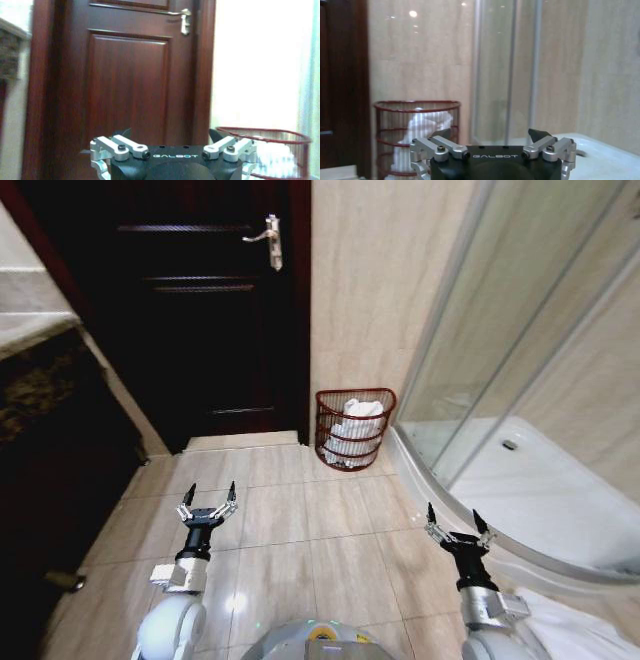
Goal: Discard the used towel into the hamper.
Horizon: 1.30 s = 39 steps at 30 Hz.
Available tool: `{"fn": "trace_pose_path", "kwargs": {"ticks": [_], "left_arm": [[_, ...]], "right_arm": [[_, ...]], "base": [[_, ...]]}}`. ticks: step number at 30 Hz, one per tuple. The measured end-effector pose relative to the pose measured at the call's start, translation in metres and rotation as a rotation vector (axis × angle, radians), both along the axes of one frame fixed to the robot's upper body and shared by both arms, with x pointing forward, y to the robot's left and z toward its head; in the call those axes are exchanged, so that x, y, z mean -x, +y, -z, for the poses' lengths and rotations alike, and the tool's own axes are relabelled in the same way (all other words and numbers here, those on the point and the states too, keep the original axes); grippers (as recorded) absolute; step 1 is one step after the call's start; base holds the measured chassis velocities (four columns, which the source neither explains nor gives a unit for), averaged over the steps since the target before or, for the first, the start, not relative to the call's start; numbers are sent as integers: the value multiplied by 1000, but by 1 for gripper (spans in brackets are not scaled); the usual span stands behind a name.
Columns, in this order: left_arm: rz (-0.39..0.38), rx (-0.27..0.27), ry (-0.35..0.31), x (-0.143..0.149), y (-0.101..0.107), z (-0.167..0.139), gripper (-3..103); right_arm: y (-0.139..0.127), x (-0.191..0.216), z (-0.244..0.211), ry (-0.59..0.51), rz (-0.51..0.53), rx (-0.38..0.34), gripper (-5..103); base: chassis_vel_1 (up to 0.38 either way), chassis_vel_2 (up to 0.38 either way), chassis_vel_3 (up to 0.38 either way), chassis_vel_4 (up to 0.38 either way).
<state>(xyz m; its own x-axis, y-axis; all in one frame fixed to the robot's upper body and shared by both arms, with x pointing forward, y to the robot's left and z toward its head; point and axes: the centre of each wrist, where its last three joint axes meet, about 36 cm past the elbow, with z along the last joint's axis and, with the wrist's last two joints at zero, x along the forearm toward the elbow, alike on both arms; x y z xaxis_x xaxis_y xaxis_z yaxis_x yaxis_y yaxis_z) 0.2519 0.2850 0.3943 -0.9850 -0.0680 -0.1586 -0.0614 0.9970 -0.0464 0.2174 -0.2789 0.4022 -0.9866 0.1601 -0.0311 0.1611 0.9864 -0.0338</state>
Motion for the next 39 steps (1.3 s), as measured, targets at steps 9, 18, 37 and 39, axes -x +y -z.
{"fn": "trace_pose_path", "kwargs": {"ticks": [9,18,37,39], "left_arm": [[-1,0,-5,0,0,0,100],[-2,-2,-6,0,1,1,100],[-5,-3,-12,0,2,2,100],[-5,-2,-13,0,2,2,100]], "right_arm": [[0,0,0,-6,3,-3,100],[0,0,2,-5,5,-5,100],[0,1,0,-11,10,-7,100],[0,1,-1,-11,10,-6,100]], "base": [[-110,-113,-119,-120],[-130,-128,-131,-132],[-128,-128,-127,-124],[-125,-126,-120,-129]]}}
